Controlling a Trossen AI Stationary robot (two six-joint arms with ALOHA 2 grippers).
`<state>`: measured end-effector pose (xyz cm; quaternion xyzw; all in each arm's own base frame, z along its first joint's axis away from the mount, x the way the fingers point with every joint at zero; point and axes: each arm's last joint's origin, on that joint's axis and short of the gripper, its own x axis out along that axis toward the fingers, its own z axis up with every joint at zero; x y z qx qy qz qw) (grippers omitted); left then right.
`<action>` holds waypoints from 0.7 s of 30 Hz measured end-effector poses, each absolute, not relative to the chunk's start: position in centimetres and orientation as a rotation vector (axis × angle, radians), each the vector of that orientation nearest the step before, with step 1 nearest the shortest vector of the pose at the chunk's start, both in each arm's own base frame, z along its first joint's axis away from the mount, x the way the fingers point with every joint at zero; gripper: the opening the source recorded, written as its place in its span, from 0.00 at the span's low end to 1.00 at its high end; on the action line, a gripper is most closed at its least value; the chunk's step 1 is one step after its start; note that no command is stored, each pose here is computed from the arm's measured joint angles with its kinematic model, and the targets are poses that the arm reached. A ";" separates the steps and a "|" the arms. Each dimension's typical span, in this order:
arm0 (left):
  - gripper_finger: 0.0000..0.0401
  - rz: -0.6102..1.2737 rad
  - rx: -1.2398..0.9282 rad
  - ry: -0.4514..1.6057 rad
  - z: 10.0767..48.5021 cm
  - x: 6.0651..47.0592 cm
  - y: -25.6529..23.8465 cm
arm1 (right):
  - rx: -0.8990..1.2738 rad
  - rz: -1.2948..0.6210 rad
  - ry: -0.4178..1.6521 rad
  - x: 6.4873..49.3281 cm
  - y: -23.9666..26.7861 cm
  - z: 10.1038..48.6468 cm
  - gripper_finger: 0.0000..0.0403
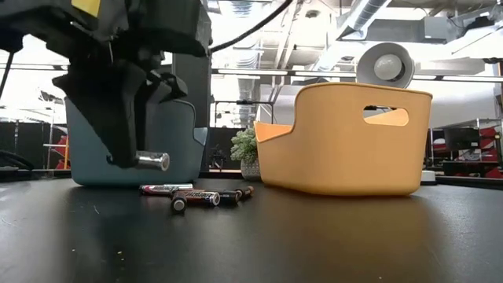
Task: Sort batteries
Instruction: Put the silver battery into the blue bin
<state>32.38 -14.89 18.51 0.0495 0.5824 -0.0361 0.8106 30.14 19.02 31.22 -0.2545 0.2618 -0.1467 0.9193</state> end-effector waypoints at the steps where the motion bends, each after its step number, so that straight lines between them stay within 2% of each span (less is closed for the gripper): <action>1: 0.10 -0.082 0.117 1.247 18.8 32.5 -14.9 | -0.524 -0.300 0.538 30.1 19.1 31.2 0.30; 5: 0.10 -0.047 0.187 1.235 20.8 32.5 -14.7 | -0.527 -0.295 0.538 30.0 19.2 31.2 0.30; 11: 0.10 0.017 0.208 1.103 25.6 30.7 -13.4 | -0.529 -0.294 0.540 30.0 19.2 31.2 0.30; 16: 0.10 0.219 0.213 1.024 29.6 27.8 -10.0 | -0.531 -0.294 0.540 30.0 19.2 31.2 0.30; 21: 0.10 0.372 0.172 1.048 30.8 26.0 -5.3 | -0.529 -0.294 0.538 30.0 19.2 31.2 0.30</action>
